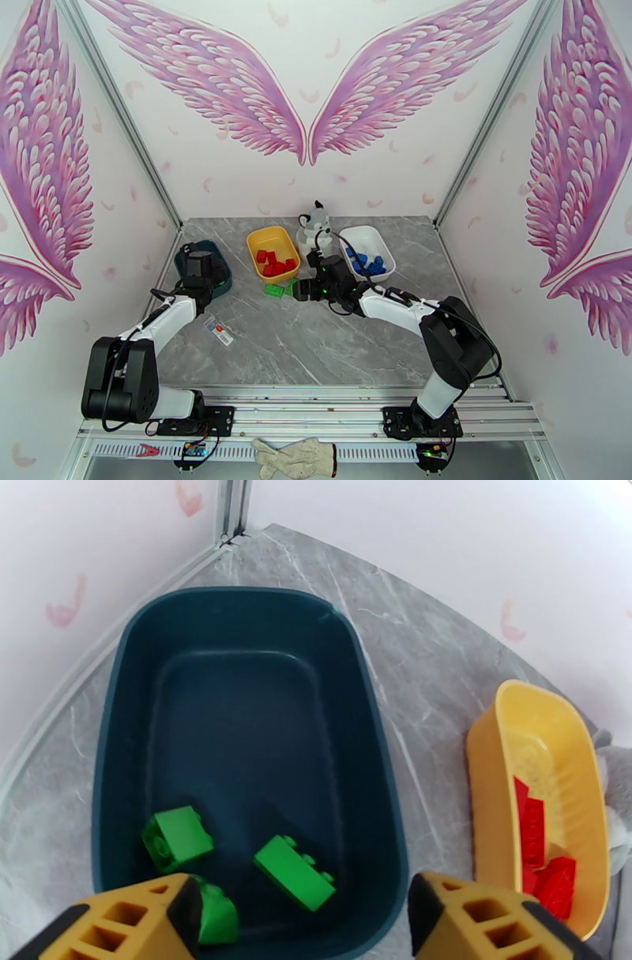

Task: Sort the legos into containers by color

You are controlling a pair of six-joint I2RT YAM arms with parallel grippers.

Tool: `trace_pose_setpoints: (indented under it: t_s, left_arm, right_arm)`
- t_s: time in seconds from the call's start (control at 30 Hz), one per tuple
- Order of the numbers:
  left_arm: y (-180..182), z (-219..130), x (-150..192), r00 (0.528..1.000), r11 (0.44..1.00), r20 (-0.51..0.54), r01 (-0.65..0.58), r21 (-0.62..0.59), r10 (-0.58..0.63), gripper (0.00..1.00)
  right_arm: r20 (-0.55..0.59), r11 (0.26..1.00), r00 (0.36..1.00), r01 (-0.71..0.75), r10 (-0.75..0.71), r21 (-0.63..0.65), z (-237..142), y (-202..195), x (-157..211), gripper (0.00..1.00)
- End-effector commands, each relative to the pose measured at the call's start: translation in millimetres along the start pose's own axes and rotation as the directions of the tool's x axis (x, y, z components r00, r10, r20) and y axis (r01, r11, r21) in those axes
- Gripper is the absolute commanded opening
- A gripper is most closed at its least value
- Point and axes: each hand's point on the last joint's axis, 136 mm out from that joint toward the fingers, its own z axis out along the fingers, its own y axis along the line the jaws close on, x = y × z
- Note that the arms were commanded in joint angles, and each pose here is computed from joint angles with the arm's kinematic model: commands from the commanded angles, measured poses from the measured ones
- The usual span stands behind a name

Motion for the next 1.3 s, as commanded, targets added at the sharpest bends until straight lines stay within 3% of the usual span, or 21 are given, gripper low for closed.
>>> trace_pose_setpoints:
  t_s: [0.0, 0.23, 0.47, 0.77, 0.87, 1.0, 1.27]
  left_arm:
    - [-23.4, -21.7, 1.5, 0.999, 0.995, 0.035, -0.024, 0.097, 0.021, 0.79]
    - [-96.7, -50.8, 39.3, 0.984, 0.934, 0.038, -0.177, 0.309, 0.174, 0.88]
    - [-173.1, -65.0, 90.7, 0.942, 0.799, 0.026, -0.299, 0.522, 0.336, 0.90]
    - [-269.2, -83.9, 179.0, 0.786, 0.498, 0.121, -0.494, 0.713, 0.607, 0.92]
    - [-290.0, -85.0, 203.6, 0.727, 0.421, 0.140, -0.531, 0.736, 0.672, 0.92]
    - [-306.2, -77.2, 228.5, 0.680, 0.366, 0.141, -0.544, 0.755, 0.720, 0.92]
    - [-320.0, -54.0, 262.0, 0.590, 0.315, 0.132, -0.591, 0.742, 0.796, 0.91]
  right_arm:
    - [0.042, 0.996, 0.999, 0.008, -0.012, 0.094, -8.9, -10.7, -14.8, 0.80]
    - [0.113, 0.979, 0.992, -0.084, 0.064, 0.187, -31.0, -46.7, -22.7, 0.80]
    - [0.196, 0.952, 0.967, -0.205, 0.162, 0.228, -56.0, -84.5, -27.0, 0.80]
    - [0.311, 0.916, 0.916, -0.331, 0.254, 0.226, -95.2, -122.9, -28.9, 0.88]
    - [0.336, 0.909, 0.903, -0.352, 0.267, 0.224, -104.1, -130.3, -29.4, 0.89]
    - [0.343, 0.904, 0.896, -0.368, 0.282, 0.217, -107.6, -135.8, -28.5, 0.91]
    - [0.352, 0.894, 0.876, -0.410, 0.330, 0.182, -109.9, -147.1, -26.8, 0.94]
